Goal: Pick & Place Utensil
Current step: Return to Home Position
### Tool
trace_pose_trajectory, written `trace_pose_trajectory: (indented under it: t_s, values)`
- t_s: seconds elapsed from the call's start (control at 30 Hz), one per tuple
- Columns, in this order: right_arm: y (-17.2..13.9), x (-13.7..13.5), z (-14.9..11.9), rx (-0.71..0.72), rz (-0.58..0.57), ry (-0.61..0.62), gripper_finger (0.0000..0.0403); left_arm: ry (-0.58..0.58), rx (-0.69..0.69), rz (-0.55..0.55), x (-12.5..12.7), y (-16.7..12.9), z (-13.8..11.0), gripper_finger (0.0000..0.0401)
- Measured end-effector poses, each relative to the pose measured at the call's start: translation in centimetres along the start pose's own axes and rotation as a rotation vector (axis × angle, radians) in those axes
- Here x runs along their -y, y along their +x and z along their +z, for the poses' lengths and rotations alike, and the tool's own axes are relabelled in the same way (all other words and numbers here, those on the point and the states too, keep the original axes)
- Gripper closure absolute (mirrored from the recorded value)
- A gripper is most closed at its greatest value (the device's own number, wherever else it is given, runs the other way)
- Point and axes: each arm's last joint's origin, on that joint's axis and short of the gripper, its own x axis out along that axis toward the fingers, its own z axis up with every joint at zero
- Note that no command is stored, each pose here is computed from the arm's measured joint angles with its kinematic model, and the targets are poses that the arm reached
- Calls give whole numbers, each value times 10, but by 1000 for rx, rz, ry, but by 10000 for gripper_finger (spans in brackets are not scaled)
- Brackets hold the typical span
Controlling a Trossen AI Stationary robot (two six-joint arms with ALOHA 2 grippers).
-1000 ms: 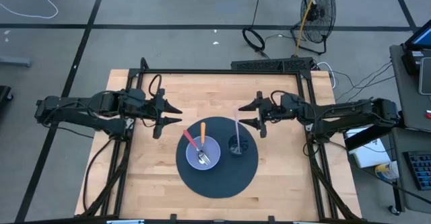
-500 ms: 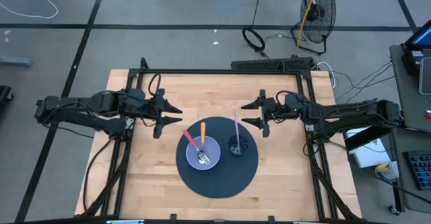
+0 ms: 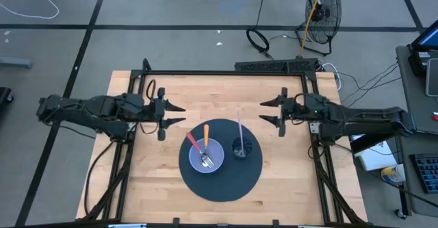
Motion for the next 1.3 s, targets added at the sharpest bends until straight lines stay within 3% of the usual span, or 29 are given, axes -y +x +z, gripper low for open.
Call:
trace_pose_trajectory:
  t_s: [0.17,0.33,0.57,0.8,1.03,1.3]
  values:
    - [-14,-4,-2,-39,-4,-2,183,44,10,51,7,-2,0,256]
    - [-25,-8,-3,-61,-57,-18,182,30,57,113,6,-13,-15,256]
    - [-28,-12,-2,-56,-42,-51,187,10,235,32,-1,-34,-43,256]
    - [-25,-12,-17,-84,-44,-58,190,-12,343,40,-5,-40,-70,256]
    - [-28,-11,-38,41,-55,-71,192,-44,368,55,-15,-37,-86,256]
    - [-40,-8,-58,57,-67,-33,193,-74,339,31,-20,-33,-96,256]
